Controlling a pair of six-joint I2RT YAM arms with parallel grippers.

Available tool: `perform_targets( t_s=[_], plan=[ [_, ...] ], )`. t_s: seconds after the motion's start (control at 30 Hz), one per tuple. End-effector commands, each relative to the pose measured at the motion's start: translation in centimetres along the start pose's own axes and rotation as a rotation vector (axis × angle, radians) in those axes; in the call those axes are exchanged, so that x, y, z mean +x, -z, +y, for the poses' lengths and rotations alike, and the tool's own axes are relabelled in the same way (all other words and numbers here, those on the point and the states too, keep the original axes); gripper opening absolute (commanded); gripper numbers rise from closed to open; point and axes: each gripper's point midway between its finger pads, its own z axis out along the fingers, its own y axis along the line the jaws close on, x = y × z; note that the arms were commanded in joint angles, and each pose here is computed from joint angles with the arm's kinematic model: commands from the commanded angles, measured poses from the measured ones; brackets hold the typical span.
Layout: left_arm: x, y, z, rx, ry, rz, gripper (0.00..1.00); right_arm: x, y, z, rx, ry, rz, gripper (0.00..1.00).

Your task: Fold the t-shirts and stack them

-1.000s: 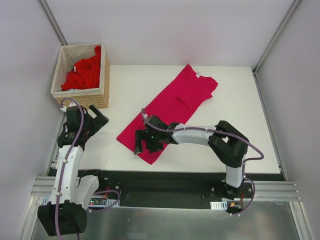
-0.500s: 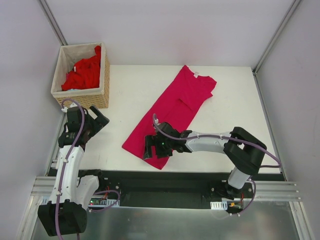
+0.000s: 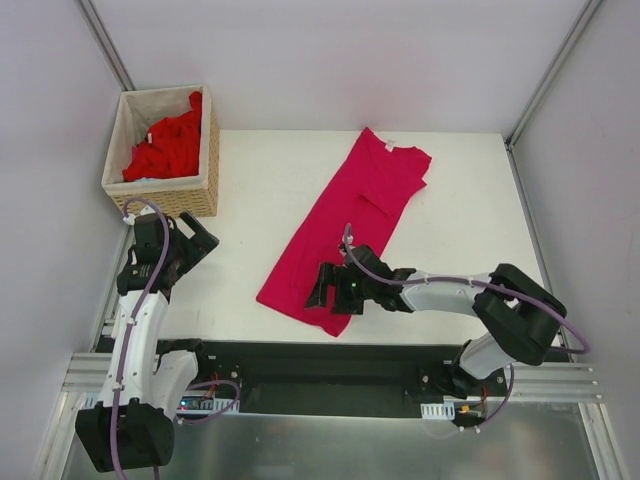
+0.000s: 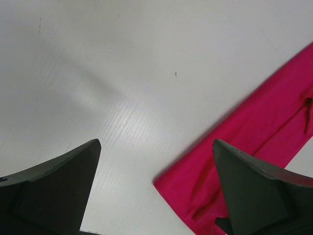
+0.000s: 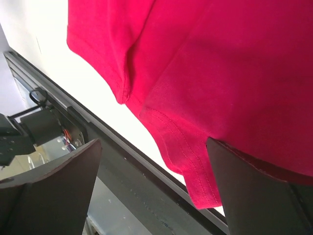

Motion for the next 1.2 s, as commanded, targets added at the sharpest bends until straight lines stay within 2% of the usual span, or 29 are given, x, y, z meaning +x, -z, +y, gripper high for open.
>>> perform_targets(
  t_s=[0.0, 0.43, 0.6, 0.83, 0.87, 1.17],
  plan=[
    [-0.8, 0.1, -0.7, 0.030, -0.001, -0.014, 0.99, 6.7, 3.1, -16.4, 0.564, -0.085, 0.149, 0.96],
    [-0.7, 0.1, -0.9, 0.038, 0.000, -0.010, 0.99, 4.4, 5.8, -20.5, 0.567, -0.270, 0.062, 0.96],
    [-0.7, 0.1, -0.9, 0.041, 0.003, -0.012, 0.99, 3.8, 7.1, -20.2, 0.546, -0.270, 0.037, 0.96],
    [-0.1, 0.2, -1.5, 0.081, 0.014, 0.019, 0.99, 2.0, 9.7, -17.7, 0.511, -0.225, -0.031, 0.96],
    [0.1, 0.2, -1.7, 0.089, 0.013, 0.025, 0.99, 0.8, 10.4, -16.4, 0.477, -0.201, -0.076, 0.96],
    [0.5, 1.0, -3.6, 0.194, 0.010, 0.050, 0.99, -1.0, 15.0, -11.5, 0.472, -0.055, -0.163, 0.96]
  ],
)
